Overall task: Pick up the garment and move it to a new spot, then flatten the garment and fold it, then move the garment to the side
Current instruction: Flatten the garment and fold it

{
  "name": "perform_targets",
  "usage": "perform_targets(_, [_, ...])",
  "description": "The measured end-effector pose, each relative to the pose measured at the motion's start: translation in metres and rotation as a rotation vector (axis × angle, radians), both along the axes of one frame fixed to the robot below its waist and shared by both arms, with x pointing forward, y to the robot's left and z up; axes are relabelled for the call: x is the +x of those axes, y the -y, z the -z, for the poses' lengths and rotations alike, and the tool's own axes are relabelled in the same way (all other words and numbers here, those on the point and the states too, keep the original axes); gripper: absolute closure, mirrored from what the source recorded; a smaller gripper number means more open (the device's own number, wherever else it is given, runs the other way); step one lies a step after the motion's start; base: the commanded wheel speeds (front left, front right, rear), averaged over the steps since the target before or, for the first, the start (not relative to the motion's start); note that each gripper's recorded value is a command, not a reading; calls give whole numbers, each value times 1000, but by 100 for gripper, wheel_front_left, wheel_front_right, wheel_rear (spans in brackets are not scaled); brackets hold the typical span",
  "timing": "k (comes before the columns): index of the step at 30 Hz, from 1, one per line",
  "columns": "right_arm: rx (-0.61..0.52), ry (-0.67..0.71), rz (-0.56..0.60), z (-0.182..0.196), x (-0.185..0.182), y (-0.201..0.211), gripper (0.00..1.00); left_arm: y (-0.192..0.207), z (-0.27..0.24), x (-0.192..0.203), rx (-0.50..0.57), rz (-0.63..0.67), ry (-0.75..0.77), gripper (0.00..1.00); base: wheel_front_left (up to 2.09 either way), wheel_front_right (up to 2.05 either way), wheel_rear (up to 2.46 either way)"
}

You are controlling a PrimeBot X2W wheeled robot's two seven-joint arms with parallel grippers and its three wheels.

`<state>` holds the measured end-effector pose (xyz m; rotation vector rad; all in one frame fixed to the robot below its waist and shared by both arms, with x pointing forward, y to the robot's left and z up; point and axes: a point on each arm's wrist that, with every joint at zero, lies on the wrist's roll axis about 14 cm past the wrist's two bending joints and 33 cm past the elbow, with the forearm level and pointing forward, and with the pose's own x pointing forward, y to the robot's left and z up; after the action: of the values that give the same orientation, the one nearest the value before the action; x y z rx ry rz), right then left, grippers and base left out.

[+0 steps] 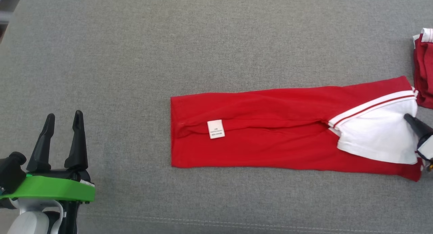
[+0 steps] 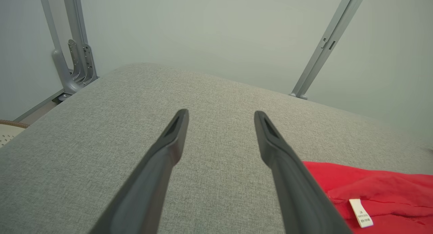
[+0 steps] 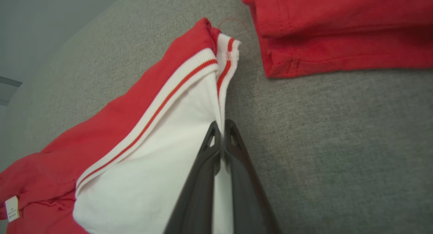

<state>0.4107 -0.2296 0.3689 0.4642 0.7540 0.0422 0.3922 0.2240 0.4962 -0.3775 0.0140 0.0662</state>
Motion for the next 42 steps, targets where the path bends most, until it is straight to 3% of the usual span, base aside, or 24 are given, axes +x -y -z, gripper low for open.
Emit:
perform_targets(6, [-107,16,116,-20,1,69,100,5,-1,2,-7,12,7,0,0,0,0])
perform_targets(9, [-86,49,144,-35,5,80,100,6,-3,2,-8,14,11,0,0,0,0])
perform_targets(15, [199,121,-63,-64,12,-9,100,11,-3,2,-12,28,13,0,0,0,0])
perform_targets(23, [406,209,-327,-109,6,-117,100,21,10,1,-7,68,-32,0,0,0,0])
perform_targets(30, [447,145,-452,-94,-21,-179,100,31,13,4,-6,111,-45,0,0,0,0])
perform_targets(42, [422,160,-467,-83,-25,-230,100,34,31,4,-6,136,-104,0,0,0,0])
